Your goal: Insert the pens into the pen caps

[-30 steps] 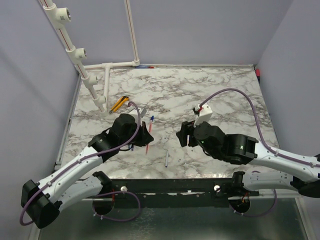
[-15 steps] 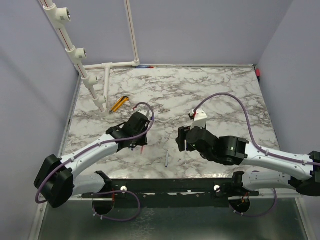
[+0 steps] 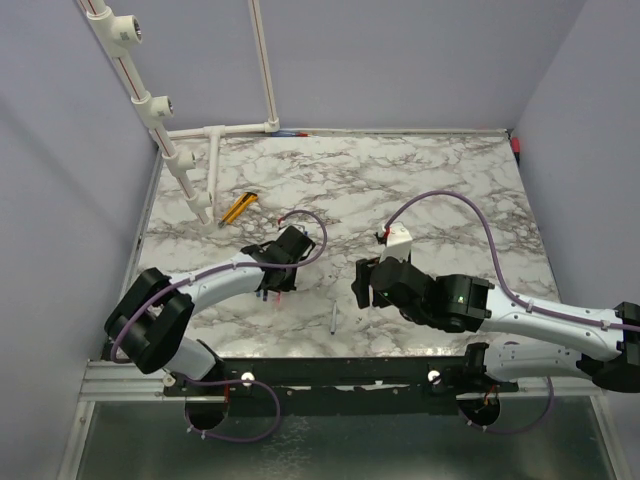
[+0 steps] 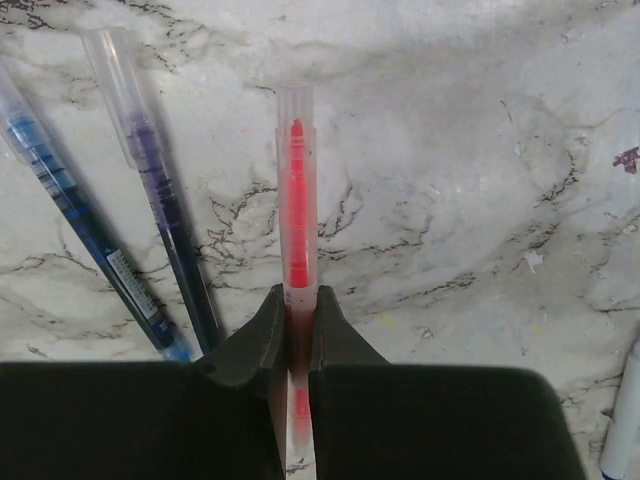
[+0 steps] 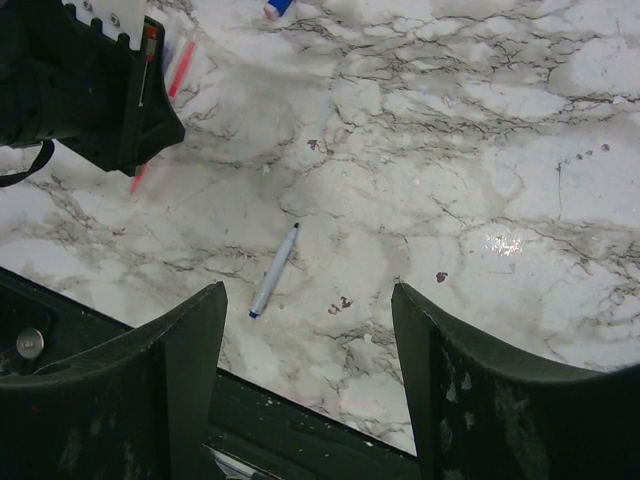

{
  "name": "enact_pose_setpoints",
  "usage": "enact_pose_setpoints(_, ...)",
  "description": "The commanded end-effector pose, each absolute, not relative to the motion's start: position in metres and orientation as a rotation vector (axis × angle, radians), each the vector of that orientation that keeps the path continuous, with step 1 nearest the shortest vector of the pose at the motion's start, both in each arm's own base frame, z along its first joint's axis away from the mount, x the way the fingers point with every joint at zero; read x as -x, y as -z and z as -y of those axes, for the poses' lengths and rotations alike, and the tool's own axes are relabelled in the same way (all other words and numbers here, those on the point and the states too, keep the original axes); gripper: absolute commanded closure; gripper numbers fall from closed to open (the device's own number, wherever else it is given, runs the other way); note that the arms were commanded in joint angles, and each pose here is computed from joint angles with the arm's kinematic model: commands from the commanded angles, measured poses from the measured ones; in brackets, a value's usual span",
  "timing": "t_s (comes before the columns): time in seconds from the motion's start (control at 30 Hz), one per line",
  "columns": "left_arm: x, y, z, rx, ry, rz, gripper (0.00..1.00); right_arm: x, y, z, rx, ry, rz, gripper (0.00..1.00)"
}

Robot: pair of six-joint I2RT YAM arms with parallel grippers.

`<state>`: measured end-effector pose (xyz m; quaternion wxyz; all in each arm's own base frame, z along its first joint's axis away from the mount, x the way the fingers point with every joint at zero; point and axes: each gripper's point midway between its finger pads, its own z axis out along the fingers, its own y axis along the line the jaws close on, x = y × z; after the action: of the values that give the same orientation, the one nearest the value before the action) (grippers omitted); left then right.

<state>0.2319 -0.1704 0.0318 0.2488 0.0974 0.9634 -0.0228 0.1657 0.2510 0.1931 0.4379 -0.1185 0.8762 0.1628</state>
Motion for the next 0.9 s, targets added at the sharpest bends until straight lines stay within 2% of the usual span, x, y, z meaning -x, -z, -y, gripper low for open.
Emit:
enact_pose_setpoints(0.0,-0.250,-0.032,0.170,-0.276,-0.012,-2.578,0.89,-0.162,-0.186,-0.248,0.297,-0.404,-2.201,0.29)
enact_pose_setpoints(0.13,-0.247,-0.023,0.166,-0.280,-0.037,-2.596,0.78,-0.161,-0.181,-0.249,0.301,-0.408,-2.203,0.29)
enact_pose_setpoints(0.47,-0.247,-0.025,0.166,-0.285,-0.033,-2.594,0.62,-0.163,-0.185,-0.252,0.354,-0.355,-2.214,0.28)
enact_pose_setpoints(0.63,-0.254,-0.054,0.181,-0.311,0.072,-2.535,0.55,-0.161,-0.191,-0.249,0.352,-0.365,-2.217,0.27)
enact_pose_setpoints(0.87,-0.261,-0.112,0.192,-0.304,0.194,-2.419,0.52,-0.159,-0.187,-0.247,0.340,-0.354,-2.242,0.27)
